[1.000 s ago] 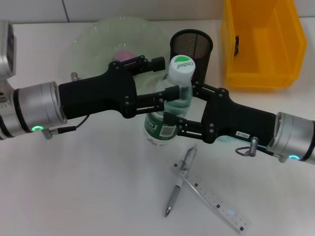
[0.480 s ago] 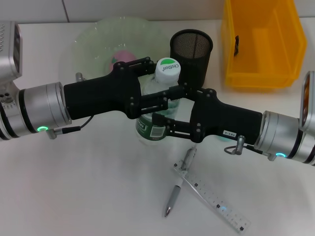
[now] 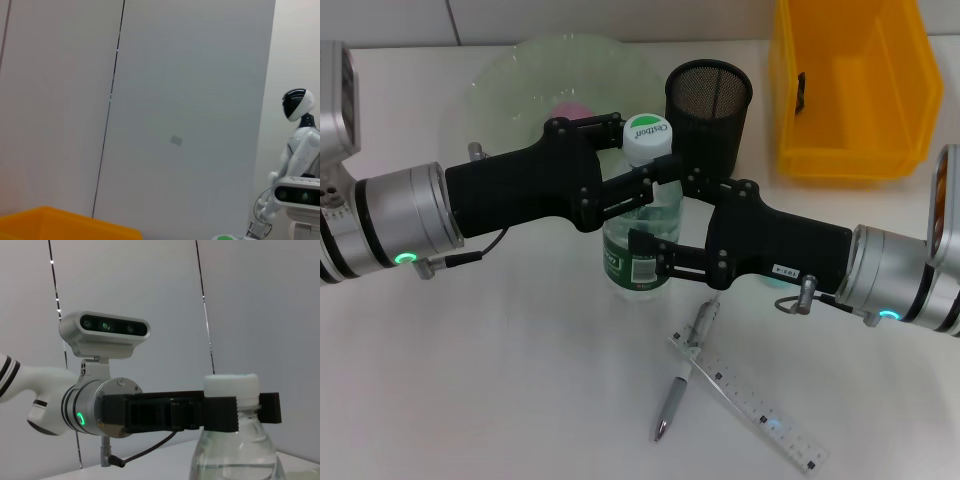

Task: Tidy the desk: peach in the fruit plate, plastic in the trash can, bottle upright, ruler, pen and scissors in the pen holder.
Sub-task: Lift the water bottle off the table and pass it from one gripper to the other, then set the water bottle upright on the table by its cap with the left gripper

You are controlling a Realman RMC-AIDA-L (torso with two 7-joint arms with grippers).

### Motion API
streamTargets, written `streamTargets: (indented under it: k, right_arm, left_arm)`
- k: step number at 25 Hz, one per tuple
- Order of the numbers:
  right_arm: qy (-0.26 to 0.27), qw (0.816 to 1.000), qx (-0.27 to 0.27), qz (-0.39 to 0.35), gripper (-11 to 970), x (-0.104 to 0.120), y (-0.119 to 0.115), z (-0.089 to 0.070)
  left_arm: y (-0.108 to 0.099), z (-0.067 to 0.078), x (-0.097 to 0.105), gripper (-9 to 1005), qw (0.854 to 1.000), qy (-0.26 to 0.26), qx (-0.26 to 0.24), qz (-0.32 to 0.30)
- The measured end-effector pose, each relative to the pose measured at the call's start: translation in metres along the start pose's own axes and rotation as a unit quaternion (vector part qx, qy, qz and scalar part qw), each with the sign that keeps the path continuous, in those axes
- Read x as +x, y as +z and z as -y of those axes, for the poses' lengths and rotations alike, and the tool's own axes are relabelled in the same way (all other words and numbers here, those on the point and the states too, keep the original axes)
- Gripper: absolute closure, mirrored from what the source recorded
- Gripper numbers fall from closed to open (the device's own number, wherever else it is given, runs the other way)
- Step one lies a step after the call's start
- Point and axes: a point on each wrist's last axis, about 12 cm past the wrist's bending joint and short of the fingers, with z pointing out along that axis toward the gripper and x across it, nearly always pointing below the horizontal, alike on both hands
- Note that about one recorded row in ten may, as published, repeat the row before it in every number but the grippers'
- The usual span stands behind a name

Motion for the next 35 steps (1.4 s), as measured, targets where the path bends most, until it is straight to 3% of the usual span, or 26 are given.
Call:
streamTargets:
  k: [5, 17, 22, 25, 26, 31, 35]
  right_arm:
    - [0.001, 1.000, 0.012, -0.001, 238, 0.004, -0.002, -0.001]
    - [0.030, 0.996, 0.079, -0.024, 247, 0.024, -0.024, -0.002]
    - [0.036, 0.987, 0.150, 0.047, 391, 0.022, -0.055, -0.004]
    - [0.040, 0.974, 0.202, 0.094, 479, 0.020, -0.073, -0.006]
    - [0.045, 0.963, 0.236, 0.122, 495, 0.019, -0.084, -0.007]
    - [0.053, 0.945, 0.285, 0.149, 495, 0.020, -0.097, -0.007]
    - [0.057, 0.944, 0.291, 0.146, 494, 0.022, -0.098, -0.006]
  left_arm:
    - [-0.006, 0.000, -0.005, 545, 0.999, 0.002, -0.011, 0.035]
    - [-0.032, 0.007, -0.025, 545, 0.990, 0.017, -0.017, 0.136]
    - [-0.035, 0.003, -0.017, 545, 0.991, 0.019, -0.054, 0.123]
    - [-0.035, 0.000, -0.011, 544, 0.991, 0.020, -0.075, 0.112]
    - [-0.035, -0.002, -0.001, 544, 0.990, 0.015, -0.104, 0.095]
    - [-0.033, -0.008, 0.017, 544, 0.985, 0.010, -0.158, 0.061]
    - [-0.034, -0.011, 0.022, 544, 0.981, 0.006, -0.185, 0.054]
